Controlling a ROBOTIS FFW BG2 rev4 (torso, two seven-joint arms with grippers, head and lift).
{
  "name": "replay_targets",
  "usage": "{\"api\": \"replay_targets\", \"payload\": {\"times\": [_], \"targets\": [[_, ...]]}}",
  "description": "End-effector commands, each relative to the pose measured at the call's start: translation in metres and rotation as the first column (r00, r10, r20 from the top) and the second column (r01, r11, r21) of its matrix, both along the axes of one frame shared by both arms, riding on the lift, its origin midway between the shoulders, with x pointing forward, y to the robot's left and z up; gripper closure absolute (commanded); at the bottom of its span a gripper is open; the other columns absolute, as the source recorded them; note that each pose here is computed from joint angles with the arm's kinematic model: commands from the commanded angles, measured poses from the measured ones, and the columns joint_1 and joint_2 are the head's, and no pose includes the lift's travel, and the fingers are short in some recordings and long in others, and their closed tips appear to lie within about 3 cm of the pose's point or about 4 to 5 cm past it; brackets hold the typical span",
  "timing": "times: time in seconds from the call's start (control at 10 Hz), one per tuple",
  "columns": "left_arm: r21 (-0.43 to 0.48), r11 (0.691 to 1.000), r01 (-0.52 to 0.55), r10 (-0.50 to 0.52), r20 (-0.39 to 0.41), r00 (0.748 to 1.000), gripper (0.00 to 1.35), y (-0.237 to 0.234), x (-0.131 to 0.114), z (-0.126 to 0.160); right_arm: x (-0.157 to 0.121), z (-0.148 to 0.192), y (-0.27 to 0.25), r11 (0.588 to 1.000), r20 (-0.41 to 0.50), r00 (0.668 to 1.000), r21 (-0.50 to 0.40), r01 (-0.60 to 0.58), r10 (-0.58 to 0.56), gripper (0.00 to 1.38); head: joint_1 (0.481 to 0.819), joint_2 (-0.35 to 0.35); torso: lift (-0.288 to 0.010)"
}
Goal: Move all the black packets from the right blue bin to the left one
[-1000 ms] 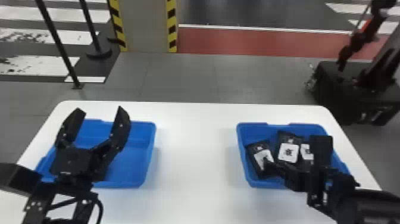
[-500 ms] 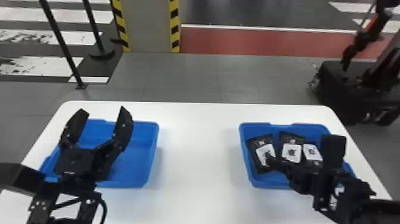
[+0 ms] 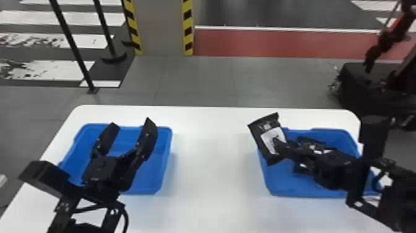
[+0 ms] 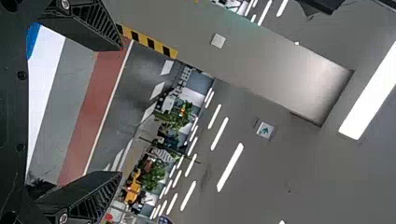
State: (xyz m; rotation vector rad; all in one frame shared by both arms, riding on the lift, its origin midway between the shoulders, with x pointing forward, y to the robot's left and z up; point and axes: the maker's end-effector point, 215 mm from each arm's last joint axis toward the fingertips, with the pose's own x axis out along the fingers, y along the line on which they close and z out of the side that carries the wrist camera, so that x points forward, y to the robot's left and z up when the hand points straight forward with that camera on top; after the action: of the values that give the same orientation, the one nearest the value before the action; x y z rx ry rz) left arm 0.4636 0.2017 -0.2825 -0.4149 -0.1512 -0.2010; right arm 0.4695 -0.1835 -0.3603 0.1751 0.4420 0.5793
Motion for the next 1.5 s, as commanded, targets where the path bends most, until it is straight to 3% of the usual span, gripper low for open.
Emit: {"api": "replay_targets", "payload": {"times": [0.0, 0.2, 0.6, 1.0, 1.4], "targets": [[-0.034, 0.999, 0.023, -0.024, -0.041, 0.999, 0.07, -0.006, 0.001, -0.011, 0.065, -0.016, -0.004, 0.99, 0.019, 0.997, 0.12, -0.079, 0.078, 1.26, 0.695, 0.013, -0.11], [-0.07, 0.995, 0.071, -0.076, -0.075, 0.994, 0.07, -0.017, 0.008, -0.02, 0.099, -0.022, 0.024, 0.963, 0.007, 0.981, 0.19, -0.193, 0.196, 1.26, 0.695, 0.021, -0.11], [-0.087, 0.982, 0.165, -0.176, -0.142, 0.974, 0.07, -0.038, 0.007, -0.041, 0.102, 0.013, 0.072, 0.922, 0.065, 0.94, 0.181, -0.341, 0.335, 1.26, 0.695, 0.042, -0.11], [-0.085, 0.962, 0.259, -0.27, -0.154, 0.951, 0.07, -0.059, 0.014, -0.039, 0.089, 0.043, 0.148, 0.82, 0.097, 0.853, 0.236, -0.521, 0.514, 1.26, 0.695, 0.082, -0.11], [-0.083, 0.961, 0.265, -0.273, -0.107, 0.956, 0.07, -0.064, 0.029, -0.021, 0.054, 0.048, 0.208, 0.715, 0.092, 0.765, 0.3, -0.631, 0.637, 1.26, 0.695, 0.147, -0.11]]}}
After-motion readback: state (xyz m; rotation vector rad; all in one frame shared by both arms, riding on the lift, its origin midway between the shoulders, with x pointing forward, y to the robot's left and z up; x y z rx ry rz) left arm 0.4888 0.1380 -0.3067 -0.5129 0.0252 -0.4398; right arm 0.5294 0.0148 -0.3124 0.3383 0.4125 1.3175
